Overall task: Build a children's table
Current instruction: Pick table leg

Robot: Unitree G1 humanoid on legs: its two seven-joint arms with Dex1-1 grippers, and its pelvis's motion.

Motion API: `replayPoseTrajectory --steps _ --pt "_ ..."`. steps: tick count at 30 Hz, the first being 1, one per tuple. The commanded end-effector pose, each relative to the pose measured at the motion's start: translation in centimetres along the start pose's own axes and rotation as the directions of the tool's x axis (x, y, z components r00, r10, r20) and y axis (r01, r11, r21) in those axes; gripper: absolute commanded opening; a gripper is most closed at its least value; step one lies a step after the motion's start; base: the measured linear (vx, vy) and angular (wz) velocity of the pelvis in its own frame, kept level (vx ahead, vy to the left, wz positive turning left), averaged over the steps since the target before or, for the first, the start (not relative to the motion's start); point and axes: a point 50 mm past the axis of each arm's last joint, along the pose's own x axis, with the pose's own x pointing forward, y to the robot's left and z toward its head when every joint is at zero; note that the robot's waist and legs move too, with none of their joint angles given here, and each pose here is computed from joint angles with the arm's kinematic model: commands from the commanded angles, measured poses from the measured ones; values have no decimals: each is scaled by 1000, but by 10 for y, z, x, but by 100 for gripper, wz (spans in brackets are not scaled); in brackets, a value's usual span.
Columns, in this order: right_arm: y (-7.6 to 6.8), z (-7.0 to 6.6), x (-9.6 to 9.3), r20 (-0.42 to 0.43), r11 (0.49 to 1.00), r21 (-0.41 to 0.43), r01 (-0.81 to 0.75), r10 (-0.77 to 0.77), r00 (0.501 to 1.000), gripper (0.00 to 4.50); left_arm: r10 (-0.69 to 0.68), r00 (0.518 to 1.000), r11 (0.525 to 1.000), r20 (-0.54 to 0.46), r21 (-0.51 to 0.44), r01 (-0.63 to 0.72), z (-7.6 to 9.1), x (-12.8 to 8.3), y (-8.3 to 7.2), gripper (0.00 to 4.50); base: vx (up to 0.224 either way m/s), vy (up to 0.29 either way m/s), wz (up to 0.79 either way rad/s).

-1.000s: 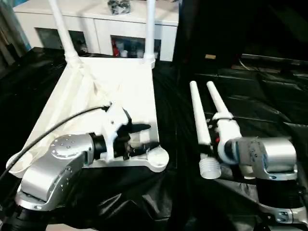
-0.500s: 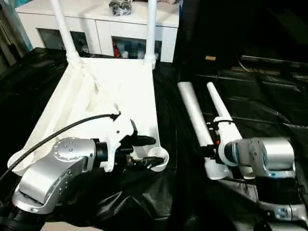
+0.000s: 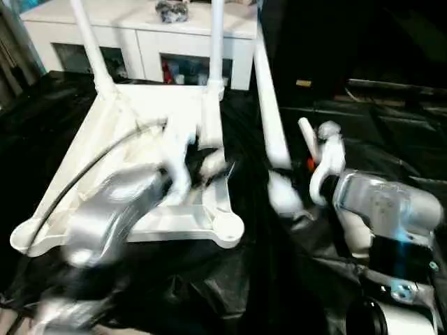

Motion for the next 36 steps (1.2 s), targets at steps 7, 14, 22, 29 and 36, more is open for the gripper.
replayPoseTrajectory --steps 7,14,22,29,36 --pt "28 -5 0 -15 953 -51 -298 297 955 188 -26 988 971 152 -232 61 20 23 -1 412 0 0 0" --pt "35 -8 2 -42 935 -92 -343 340 939 188 -140 967 937 213 -286 199 27 22 -17 449 0 0 0" --pt "35 -6 14 -29 945 -258 -203 203 979 188 90 994 950 66 -306 -66 14 26 -3 378 0 0 0" --pt "53 -3 37 34 935 -345 -87 105 994 188 336 939 881 73 -378 -286 18 37 9 320 0 0 0" --pt "62 -8 48 45 914 -403 -50 74 996 188 426 900 825 97 -450 -342 24 37 18 256 0 0 0"
